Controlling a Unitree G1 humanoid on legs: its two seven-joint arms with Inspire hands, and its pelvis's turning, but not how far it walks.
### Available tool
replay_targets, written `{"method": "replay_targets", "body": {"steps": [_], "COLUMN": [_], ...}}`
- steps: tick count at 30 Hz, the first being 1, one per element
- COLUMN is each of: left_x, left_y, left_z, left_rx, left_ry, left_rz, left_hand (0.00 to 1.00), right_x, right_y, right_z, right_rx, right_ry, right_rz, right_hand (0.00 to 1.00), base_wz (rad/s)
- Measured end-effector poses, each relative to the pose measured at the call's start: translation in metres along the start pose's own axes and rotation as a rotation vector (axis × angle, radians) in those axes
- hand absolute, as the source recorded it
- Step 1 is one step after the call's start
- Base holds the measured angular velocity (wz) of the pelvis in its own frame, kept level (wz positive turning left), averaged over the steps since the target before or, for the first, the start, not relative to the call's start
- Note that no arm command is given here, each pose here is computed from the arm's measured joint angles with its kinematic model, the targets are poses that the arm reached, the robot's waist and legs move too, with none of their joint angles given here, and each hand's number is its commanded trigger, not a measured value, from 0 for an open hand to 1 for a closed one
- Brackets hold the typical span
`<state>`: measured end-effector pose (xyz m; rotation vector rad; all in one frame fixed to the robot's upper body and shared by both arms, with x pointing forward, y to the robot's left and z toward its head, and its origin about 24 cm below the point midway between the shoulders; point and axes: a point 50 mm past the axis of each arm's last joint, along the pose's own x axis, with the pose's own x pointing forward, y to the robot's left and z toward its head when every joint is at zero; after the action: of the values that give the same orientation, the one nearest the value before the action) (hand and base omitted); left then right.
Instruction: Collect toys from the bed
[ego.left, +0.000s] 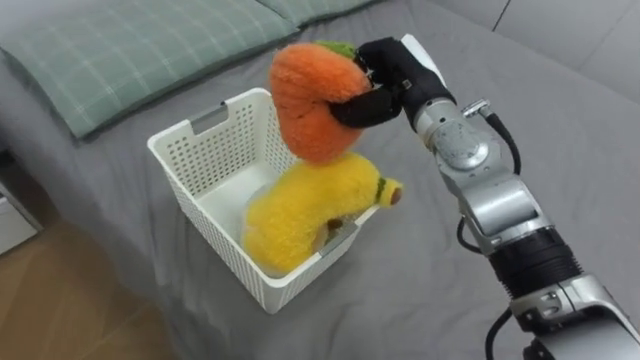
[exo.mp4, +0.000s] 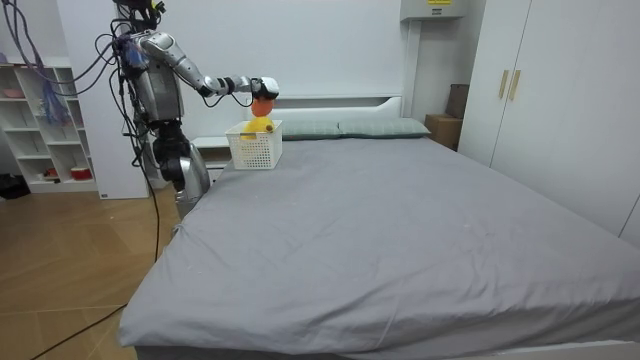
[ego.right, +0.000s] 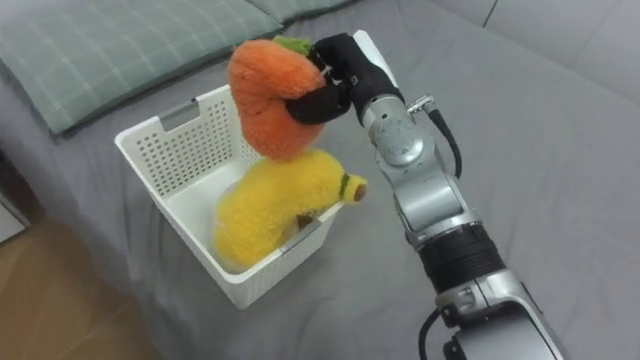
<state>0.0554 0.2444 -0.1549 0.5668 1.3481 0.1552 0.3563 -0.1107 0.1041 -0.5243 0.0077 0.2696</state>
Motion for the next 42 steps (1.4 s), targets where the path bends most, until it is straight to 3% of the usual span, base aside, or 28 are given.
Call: {"method": "replay_targets", "body": {"steps": [10, 12, 13, 15, 16, 32, 42], "left_x": [0.0, 0.0, 0.0, 0.0, 0.0, -0.002, -0.003], "left_y": [0.003, 0.004, 0.004, 0.004, 0.004, 0.001, 0.002], "left_z": [-0.002, -0.005, -0.005, -0.005, -0.005, -0.008, -0.02], "left_rx": [-0.001, 0.002, 0.003, 0.003, 0.003, 0.008, -0.003], "left_ry": [0.012, 0.021, 0.022, 0.022, 0.022, 0.002, 0.028], "left_rz": [0.009, 0.011, 0.013, 0.014, 0.014, 0.01, 0.02], "left_hand": [0.0, 0.0, 0.0, 0.0, 0.0, 0.0, 0.0], "right_x": [0.001, 0.001, 0.001, 0.001, 0.001, -0.001, -0.017], "right_y": [0.003, 0.003, 0.004, 0.005, 0.004, 0.003, 0.014], "right_z": [-0.029, -0.031, -0.034, -0.036, -0.036, -0.043, -0.062], "right_rx": [-0.008, -0.002, 0.003, 0.013, 0.013, 0.023, 0.045], "right_ry": [0.124, 0.138, 0.15, 0.161, 0.16, 0.168, 0.191], "right_rz": [0.012, 0.005, 0.0, -0.006, -0.01, -0.069, -0.06], "right_hand": [0.99, 0.73, 0.67, 0.18, 0.0, 0.0, 0.0], "base_wz": [0.34, 0.37, 0.33, 0.21, 0.17, 0.12, 0.05]}}
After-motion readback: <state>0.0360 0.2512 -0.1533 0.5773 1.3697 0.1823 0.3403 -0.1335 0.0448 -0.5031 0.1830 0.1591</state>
